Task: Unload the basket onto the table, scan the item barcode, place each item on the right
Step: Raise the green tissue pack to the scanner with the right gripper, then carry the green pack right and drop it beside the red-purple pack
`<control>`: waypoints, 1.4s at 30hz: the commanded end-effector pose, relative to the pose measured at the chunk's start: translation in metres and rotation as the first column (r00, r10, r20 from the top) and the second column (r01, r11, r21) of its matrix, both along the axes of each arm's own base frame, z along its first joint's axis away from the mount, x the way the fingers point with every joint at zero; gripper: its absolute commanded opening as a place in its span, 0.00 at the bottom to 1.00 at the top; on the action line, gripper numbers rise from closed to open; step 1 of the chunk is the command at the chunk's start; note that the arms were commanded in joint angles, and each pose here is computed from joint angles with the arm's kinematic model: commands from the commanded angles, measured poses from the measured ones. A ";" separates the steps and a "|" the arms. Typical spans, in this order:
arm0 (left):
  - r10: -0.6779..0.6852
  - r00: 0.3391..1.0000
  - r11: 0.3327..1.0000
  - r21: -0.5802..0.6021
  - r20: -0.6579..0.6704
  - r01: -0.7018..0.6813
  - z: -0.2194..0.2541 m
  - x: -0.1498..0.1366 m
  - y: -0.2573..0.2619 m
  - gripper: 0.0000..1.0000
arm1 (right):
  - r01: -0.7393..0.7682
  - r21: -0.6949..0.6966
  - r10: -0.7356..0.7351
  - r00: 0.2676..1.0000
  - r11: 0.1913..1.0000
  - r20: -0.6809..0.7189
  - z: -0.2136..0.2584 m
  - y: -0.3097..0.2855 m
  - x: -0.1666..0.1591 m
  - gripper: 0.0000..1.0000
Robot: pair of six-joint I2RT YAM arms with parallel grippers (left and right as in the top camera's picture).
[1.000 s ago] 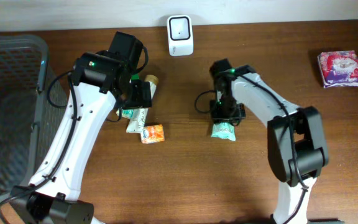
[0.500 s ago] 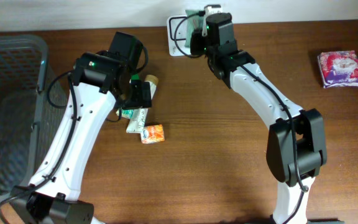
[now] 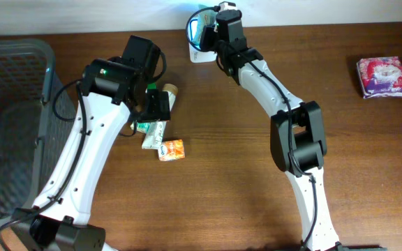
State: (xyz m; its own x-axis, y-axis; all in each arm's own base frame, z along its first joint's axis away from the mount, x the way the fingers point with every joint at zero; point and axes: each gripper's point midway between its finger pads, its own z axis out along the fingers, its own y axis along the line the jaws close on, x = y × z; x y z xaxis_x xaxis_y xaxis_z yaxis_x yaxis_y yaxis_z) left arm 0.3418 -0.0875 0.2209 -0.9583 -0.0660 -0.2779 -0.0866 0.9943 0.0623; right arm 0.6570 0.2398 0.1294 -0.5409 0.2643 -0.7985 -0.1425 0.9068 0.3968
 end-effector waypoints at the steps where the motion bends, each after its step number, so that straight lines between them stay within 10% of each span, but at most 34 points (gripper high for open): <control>1: 0.019 1.000 1.000 -0.005 0.006 -0.019 0.002 0.000 0.002 0.99 | -0.029 -0.028 0.030 0.999 0.999 0.027 0.012 0.005 0.000 0.04; 9: 0.019 1.000 1.000 -0.005 0.006 -0.019 0.002 0.000 0.002 0.99 | 0.244 -0.384 -0.290 0.955 0.891 -0.066 0.105 -0.172 -0.015 0.04; 13: 0.019 1.000 1.000 -0.005 0.006 -0.019 0.002 0.000 0.002 0.99 | 0.325 -0.500 -0.545 0.740 0.802 -0.394 0.039 -0.356 -0.089 0.04; 16: 0.019 1.000 1.000 -0.005 0.006 -0.019 0.002 0.000 0.002 0.99 | -0.015 -0.481 -0.324 0.722 0.877 -0.612 -0.026 -0.397 -0.134 0.07; 18: 0.019 1.000 1.000 -0.005 0.006 -0.019 0.002 0.000 0.002 0.99 | -0.071 -0.472 -0.313 0.661 0.879 -0.682 -0.065 -0.427 -0.161 0.23; 19: 0.019 1.000 1.000 -0.005 0.006 -0.019 0.002 0.000 0.002 0.99 | -0.051 -0.464 -0.330 0.637 0.884 -0.697 -0.079 -0.442 -0.172 0.46; 20: 0.019 1.000 1.000 -0.005 0.006 -0.019 0.002 0.000 0.002 0.99 | -0.015 -0.461 -0.353 0.620 0.887 -0.700 -0.084 -0.460 -0.180 0.99; 23: 0.019 1.000 1.000 -0.005 0.006 -0.019 0.002 0.000 0.002 0.99 | 0.148 -0.457 -0.440 0.631 0.877 -0.639 -0.048 -0.474 -0.171 0.99; 29: 0.019 1.000 1.000 -0.005 0.006 -0.019 0.002 0.000 0.002 0.99 | -0.135 -0.043 0.110 0.923 0.990 -0.369 0.120 -0.290 -0.124 0.99; 33: 0.019 1.000 1.000 -0.005 0.006 -0.019 0.002 0.000 0.002 0.99 | -0.424 0.115 0.419 0.747 0.898 -0.517 0.089 -0.132 -0.165 0.99; 42: 0.019 1.000 1.000 -0.005 0.006 -0.019 0.002 0.000 0.002 0.99 | -0.676 0.077 0.548 0.521 0.733 -0.655 0.011 0.014 -0.226 0.99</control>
State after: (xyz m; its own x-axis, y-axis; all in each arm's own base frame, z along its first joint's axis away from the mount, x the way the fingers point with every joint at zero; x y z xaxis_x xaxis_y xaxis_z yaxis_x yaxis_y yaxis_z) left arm 0.3417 -0.0874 0.2209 -0.9584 -0.0660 -0.2776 -0.0866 0.9943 0.0624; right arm 0.4325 0.2529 0.1486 -0.8743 -0.4192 -0.2448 -0.4852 0.7396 0.4664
